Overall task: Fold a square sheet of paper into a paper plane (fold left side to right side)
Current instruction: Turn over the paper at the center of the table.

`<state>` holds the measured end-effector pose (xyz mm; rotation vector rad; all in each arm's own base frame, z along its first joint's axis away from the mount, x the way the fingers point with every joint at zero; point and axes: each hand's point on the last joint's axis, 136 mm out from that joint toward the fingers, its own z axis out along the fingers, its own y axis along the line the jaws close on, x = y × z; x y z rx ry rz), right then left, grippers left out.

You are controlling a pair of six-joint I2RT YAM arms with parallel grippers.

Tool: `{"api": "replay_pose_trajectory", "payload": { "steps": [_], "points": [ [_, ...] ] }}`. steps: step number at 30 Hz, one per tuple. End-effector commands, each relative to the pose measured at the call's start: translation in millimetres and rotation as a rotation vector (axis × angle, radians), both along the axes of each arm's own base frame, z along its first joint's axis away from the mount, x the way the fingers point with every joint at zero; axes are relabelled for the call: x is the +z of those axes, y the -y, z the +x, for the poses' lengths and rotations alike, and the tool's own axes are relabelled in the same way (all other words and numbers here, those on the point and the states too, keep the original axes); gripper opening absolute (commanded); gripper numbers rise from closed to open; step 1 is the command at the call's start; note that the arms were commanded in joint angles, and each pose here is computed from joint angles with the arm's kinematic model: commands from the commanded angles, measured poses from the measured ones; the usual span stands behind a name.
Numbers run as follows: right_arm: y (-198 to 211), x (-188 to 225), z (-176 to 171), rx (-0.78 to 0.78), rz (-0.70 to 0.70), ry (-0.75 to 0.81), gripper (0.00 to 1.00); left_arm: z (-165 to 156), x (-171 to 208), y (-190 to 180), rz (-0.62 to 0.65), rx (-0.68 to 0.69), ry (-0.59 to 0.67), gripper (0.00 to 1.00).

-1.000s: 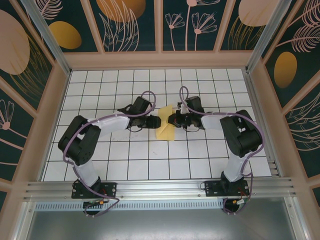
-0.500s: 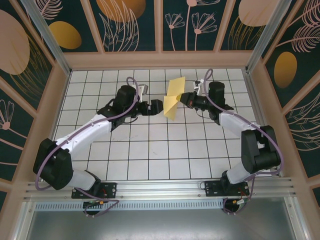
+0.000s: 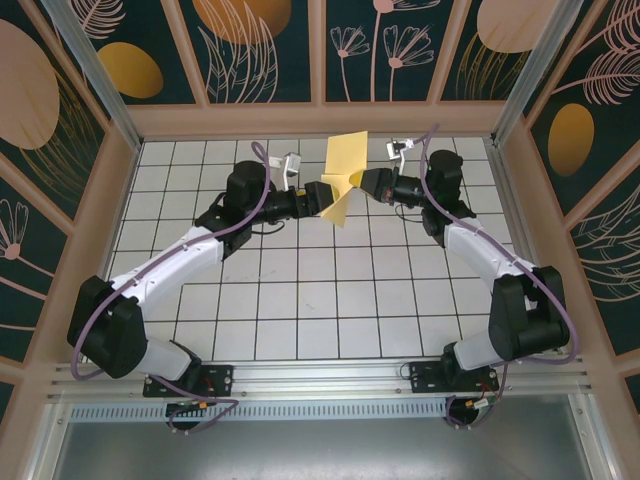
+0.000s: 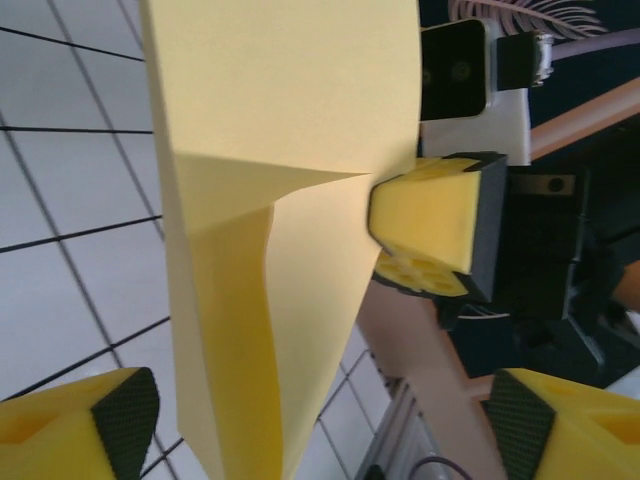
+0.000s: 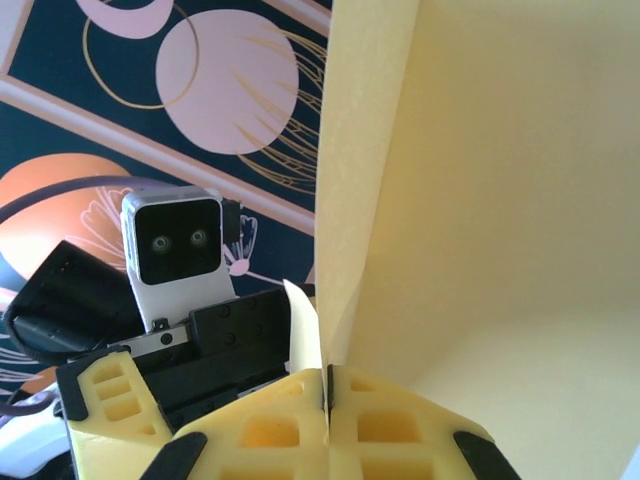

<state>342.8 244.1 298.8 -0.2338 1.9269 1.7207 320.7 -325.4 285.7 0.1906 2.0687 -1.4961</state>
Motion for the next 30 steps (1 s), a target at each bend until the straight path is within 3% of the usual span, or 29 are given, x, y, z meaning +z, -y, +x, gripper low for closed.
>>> {"api": "replay_pose_trajectory", "payload": {
  "steps": [1,8,20,24,30],
  "points": [
    [-4,38,-14,0.062,0.061,0.089,0.0,-9,21,11,-0.133,-0.088,-0.016,0.78],
    [-4,38,-15,0.061,0.068,0.077,0.0,-16,30,14,-0.203,-0.127,-0.021,0.48],
    [-2,26,-13,0.036,0.022,0.059,0.01,-12,16,13,-0.165,-0.106,-0.042,0.18],
    [5,17,-7,-0.019,-0.055,0.057,0.16,-3,-4,8,-0.047,-0.048,-0.041,0.12],
    [34,-17,9,-0.206,-0.275,0.008,0.41,9,-44,-22,0.237,0.096,-0.021,0.13]
  ]
}}
